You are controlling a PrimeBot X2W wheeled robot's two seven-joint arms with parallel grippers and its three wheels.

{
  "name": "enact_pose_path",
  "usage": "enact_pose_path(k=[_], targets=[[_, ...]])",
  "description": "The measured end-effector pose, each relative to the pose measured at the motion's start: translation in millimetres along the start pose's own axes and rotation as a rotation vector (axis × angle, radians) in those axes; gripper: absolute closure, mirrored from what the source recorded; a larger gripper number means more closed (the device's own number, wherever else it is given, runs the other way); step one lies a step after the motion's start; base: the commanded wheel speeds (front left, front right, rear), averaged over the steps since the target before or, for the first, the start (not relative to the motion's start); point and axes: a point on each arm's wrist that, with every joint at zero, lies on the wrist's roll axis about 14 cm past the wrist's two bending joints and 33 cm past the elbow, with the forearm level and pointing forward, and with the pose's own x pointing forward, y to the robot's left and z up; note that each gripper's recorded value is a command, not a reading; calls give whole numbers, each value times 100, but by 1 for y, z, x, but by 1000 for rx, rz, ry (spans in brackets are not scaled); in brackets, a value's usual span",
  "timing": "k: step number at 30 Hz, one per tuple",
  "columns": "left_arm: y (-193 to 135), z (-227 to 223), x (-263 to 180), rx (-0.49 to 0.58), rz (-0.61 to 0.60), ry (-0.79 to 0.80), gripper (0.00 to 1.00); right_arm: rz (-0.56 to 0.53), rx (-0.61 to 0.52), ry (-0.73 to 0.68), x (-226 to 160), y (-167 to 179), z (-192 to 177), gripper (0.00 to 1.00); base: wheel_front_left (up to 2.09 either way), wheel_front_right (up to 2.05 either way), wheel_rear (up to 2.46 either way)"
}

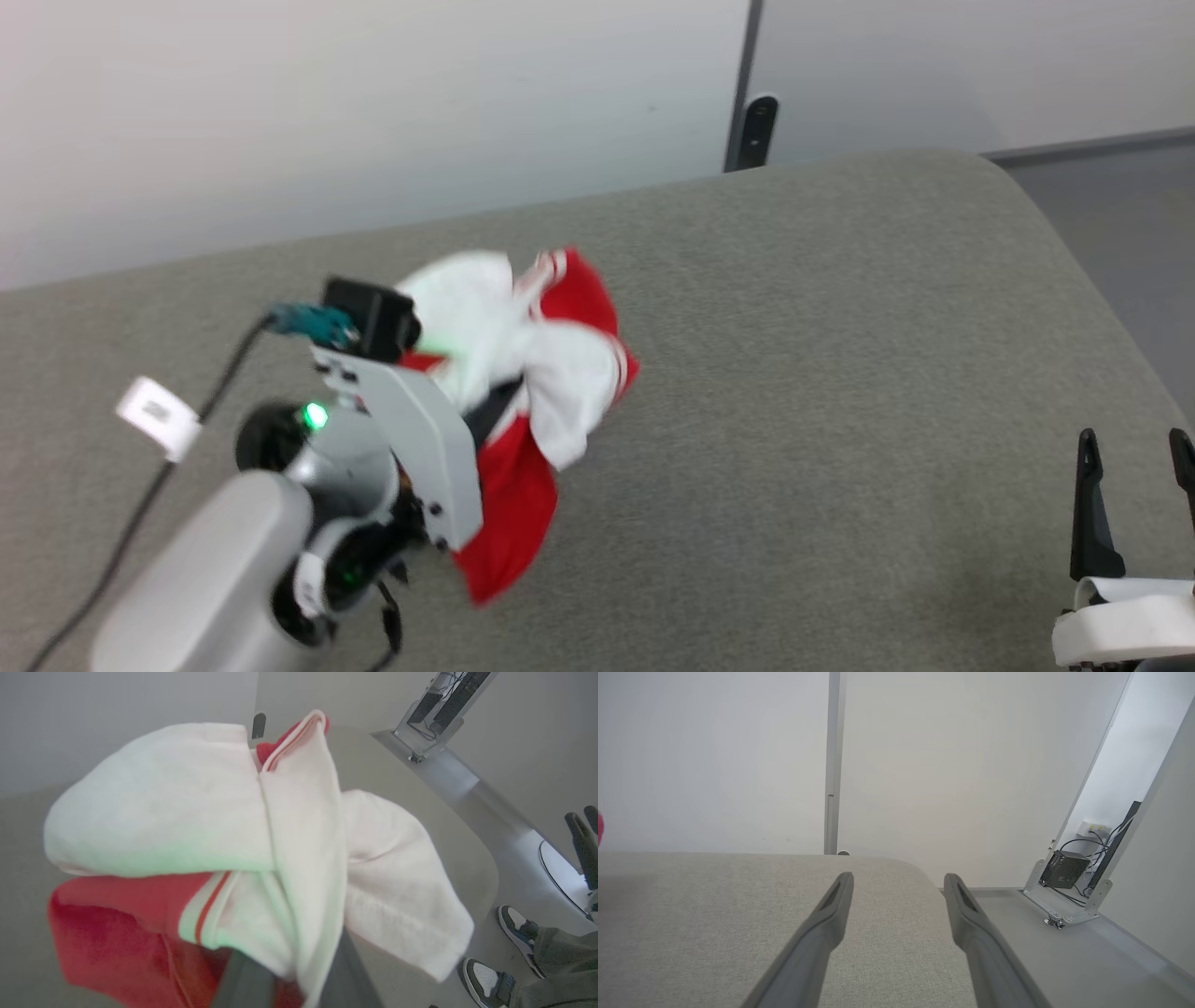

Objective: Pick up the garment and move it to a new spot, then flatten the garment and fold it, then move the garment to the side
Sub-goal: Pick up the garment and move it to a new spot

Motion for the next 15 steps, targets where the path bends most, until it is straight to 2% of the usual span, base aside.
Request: enact_pose_path(k=[8,15], targets=[[10,-95,24,-47,35,370,100,-23,14,20,-7,-7,-5,0,0,0,0],[19,-148,34,-88,73,634,100,-36,32,38,-10,-9,-9,0,0,0,0]])
